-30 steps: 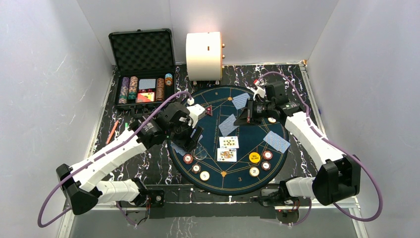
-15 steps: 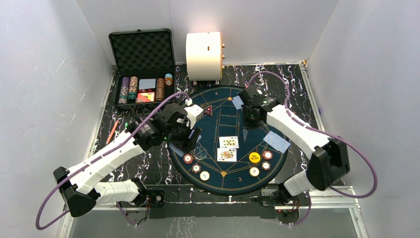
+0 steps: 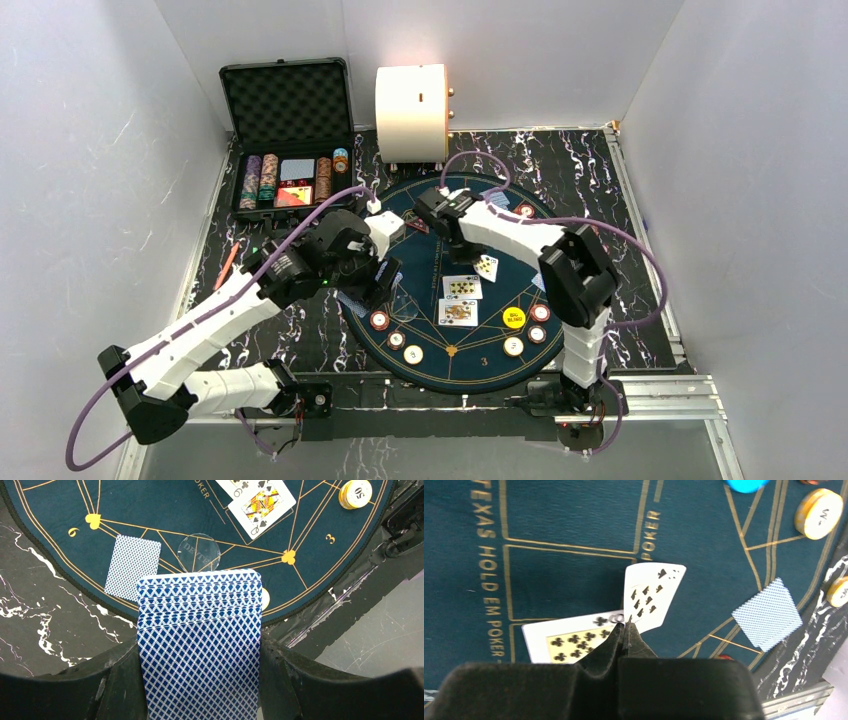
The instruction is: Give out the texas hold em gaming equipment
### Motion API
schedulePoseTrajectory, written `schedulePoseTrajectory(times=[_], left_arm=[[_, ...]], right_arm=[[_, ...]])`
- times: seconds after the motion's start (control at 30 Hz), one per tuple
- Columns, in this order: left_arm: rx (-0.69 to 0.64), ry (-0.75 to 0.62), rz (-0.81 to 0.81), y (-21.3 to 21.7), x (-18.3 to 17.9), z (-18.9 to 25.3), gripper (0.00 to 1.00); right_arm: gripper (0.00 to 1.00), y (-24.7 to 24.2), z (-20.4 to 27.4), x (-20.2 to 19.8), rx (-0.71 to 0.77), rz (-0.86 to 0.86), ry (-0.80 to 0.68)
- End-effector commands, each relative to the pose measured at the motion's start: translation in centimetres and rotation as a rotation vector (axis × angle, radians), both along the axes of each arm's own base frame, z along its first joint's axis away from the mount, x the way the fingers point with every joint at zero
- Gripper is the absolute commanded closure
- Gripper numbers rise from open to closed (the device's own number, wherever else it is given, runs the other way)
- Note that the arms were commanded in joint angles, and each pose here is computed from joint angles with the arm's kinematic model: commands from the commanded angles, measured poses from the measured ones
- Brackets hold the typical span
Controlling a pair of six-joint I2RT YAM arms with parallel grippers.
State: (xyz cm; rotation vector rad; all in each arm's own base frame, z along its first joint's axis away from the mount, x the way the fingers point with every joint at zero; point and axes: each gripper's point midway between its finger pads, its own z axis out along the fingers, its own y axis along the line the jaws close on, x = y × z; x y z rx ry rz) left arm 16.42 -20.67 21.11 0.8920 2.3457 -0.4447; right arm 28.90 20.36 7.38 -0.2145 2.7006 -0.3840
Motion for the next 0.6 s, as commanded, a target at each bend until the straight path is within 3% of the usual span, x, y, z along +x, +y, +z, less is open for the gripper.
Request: schedulePoseTrajectory(times=[0.0,0.57], left_arm=[[-0.018,-0.020,0.018,0.8,-0.3,0.8,1.00],[-0.011,-0.014,0.022,0.9,-0.4,0.7,1.00]], right_arm=[[1.00,3.3,0.0,1.0,0.043,0.013,-0.034],[1.00,7.2,-2.6,1.5,0.061,0.092,-0.018]])
